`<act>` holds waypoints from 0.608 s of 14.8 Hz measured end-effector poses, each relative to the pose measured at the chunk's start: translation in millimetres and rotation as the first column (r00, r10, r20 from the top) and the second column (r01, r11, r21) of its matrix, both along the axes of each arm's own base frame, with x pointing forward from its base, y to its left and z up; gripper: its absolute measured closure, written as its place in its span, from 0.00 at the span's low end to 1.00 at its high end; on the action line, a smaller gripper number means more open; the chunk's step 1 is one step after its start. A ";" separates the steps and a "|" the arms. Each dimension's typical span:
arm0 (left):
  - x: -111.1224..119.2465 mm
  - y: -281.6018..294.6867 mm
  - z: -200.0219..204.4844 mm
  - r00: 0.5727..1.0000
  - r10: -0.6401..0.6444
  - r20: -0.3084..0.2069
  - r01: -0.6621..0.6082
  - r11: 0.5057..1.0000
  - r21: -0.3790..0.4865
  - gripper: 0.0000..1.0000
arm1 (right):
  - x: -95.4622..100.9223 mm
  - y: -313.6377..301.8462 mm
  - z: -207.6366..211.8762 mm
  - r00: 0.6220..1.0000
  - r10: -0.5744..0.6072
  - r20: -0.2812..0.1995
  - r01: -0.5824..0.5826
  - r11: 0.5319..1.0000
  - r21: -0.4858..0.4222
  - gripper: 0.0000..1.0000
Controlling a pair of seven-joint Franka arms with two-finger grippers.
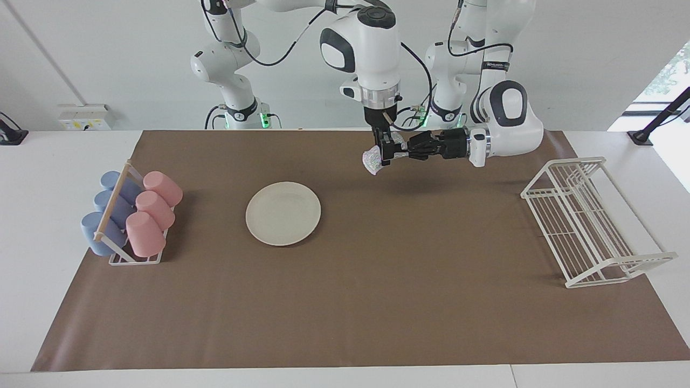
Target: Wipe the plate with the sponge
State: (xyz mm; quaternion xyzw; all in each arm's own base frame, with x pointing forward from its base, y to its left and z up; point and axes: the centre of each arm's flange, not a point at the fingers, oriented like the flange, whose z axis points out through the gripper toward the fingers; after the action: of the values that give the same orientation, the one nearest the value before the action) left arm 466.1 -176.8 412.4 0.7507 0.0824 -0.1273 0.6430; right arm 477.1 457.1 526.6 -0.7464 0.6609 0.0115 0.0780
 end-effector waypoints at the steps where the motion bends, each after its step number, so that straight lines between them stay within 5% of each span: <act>1: 0.0 0.1 0.0 1.000 0.000 0.000 0.000 1.000 0.000 0.94 | -0.2 0.1 -0.2 1.000 -0.001 -0.002 0.001 1.000 0.002 0.45; 4: 0.1 0.3 0.0 1.000 0.000 0.000 0.000 1.000 0.000 0.94 | 0.3 -0.2 -0.2 1.000 -0.008 -0.016 0.009 1.000 0.018 0.68; 9: 0.1 0.3 0.1 1.000 0.000 0.001 0.000 1.000 0.000 0.94 | 1.4 -1.4 -0.3 1.000 -0.014 -0.024 0.014 1.000 0.025 0.70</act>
State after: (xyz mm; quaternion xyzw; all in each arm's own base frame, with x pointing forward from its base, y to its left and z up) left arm 466.2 -176.5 412.4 0.7507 0.0823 -0.1269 0.6431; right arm 478.5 455.7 526.3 -0.7404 0.6668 0.0280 0.0798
